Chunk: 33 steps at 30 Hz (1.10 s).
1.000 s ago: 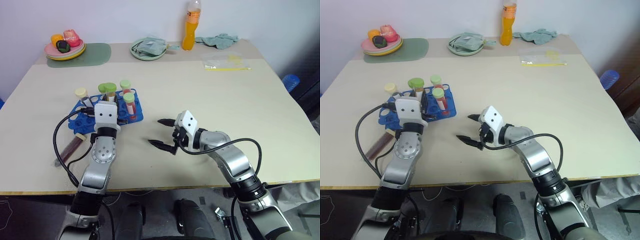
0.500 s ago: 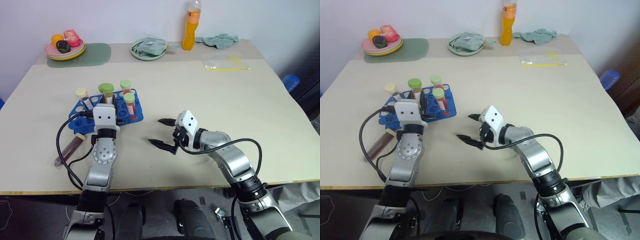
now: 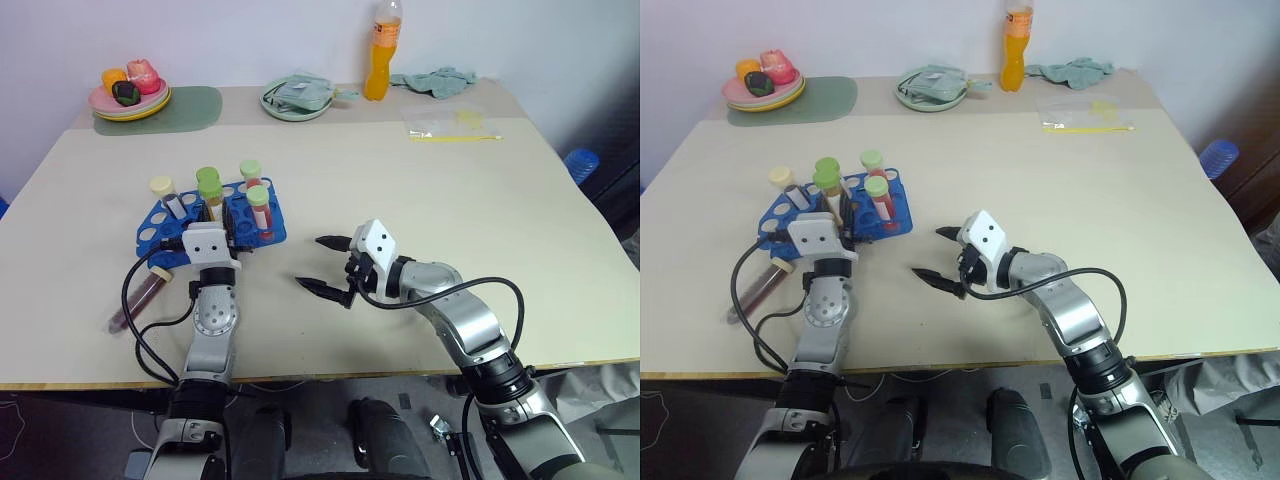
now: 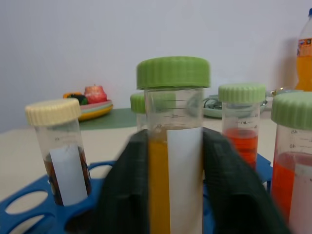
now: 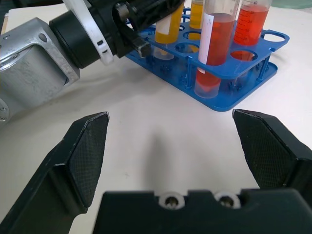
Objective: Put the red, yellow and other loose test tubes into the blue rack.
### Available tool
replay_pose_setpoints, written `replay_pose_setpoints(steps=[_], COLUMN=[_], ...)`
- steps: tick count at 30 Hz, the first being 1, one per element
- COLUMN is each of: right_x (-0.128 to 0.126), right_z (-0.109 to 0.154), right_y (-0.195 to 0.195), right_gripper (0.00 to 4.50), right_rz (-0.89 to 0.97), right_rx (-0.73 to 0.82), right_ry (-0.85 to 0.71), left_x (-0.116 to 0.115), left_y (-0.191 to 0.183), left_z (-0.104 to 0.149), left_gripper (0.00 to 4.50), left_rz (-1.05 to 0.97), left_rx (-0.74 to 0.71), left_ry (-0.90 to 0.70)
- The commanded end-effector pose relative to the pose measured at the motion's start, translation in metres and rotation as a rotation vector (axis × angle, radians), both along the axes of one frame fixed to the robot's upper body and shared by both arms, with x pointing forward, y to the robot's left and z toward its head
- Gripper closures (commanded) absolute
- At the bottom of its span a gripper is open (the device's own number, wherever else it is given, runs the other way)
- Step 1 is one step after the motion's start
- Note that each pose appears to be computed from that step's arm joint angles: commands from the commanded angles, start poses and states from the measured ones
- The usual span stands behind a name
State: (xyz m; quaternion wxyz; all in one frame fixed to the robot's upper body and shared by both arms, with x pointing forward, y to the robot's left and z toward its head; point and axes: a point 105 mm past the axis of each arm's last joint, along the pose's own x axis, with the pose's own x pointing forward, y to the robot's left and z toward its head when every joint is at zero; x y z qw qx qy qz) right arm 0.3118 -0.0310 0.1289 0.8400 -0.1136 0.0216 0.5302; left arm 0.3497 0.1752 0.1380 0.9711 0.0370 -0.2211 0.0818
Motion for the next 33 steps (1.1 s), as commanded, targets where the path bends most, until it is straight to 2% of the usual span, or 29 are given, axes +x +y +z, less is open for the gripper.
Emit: replay_pose_setpoints(steps=[1,2,5,8,11,13,14,15,17,18,21,25,27,33], right_x=[-0.005,-0.006,-0.008,-0.011,-0.012,-0.012,-0.011,-0.010,-0.010,-0.010,-0.011,-0.012,-0.013,-0.015], right_z=[0.026,0.027,0.030,0.034,0.036,0.035,0.035,0.033,0.030,0.030,0.028,0.028,0.028,0.027], right_y=[0.004,0.003,0.000,-0.003,-0.006,-0.010,-0.011,-0.012,-0.013,-0.012,-0.008,-0.002,0.000,0.004], right_gripper=[0.00,0.00,0.00,0.00,0.00,0.00,0.00,0.00,0.00,0.00,0.00,0.00,0.00,0.00], right_rz=[0.028,0.031,0.036,0.057,0.069,0.076,0.077,0.079,0.091,0.100,0.128,0.154,0.161,0.158], right_rx=[0.067,0.072,0.080,0.084,0.076,0.059,0.052,0.042,0.025,0.021,0.017,0.022,0.024,0.032], right_ry=[-0.063,-0.063,-0.062,-0.063,-0.067,-0.071,-0.071,-0.071,-0.071,-0.070,-0.071,-0.074,-0.076,-0.082], left_x=[-0.011,-0.017,-0.030,-0.055,-0.069,-0.084,-0.090,-0.097,-0.111,-0.115,-0.114,-0.112,-0.110,-0.094], left_y=[0.012,0.017,0.026,0.053,0.064,0.083,0.093,0.106,0.131,0.137,0.142,0.132,0.135,0.128], left_z=[0.024,0.031,0.047,0.073,0.085,0.079,0.073,0.059,0.038,0.032,0.028,0.017,0.016,0.002], left_gripper=[0.85,0.35,0.35,0.35,0.35,0.35,0.35,0.16,0.16,0.16,0.16,0.16,0.16,0.16], left_rz=[0.030,0.034,0.026,0.058,-0.014,-0.080,-0.073,-0.054,0.009,0.018,0.047,-0.087,-0.091,-0.173], left_rx=[-0.015,-0.019,-0.025,-0.042,-0.071,-0.120,-0.066,-0.014,0.089,0.096,0.159,0.178,0.126,0.117], left_ry=[-0.097,-0.114,-0.132,-0.147,-0.082,0.054,0.154,0.303,0.564,0.651,0.855,1.165,1.266,1.460])
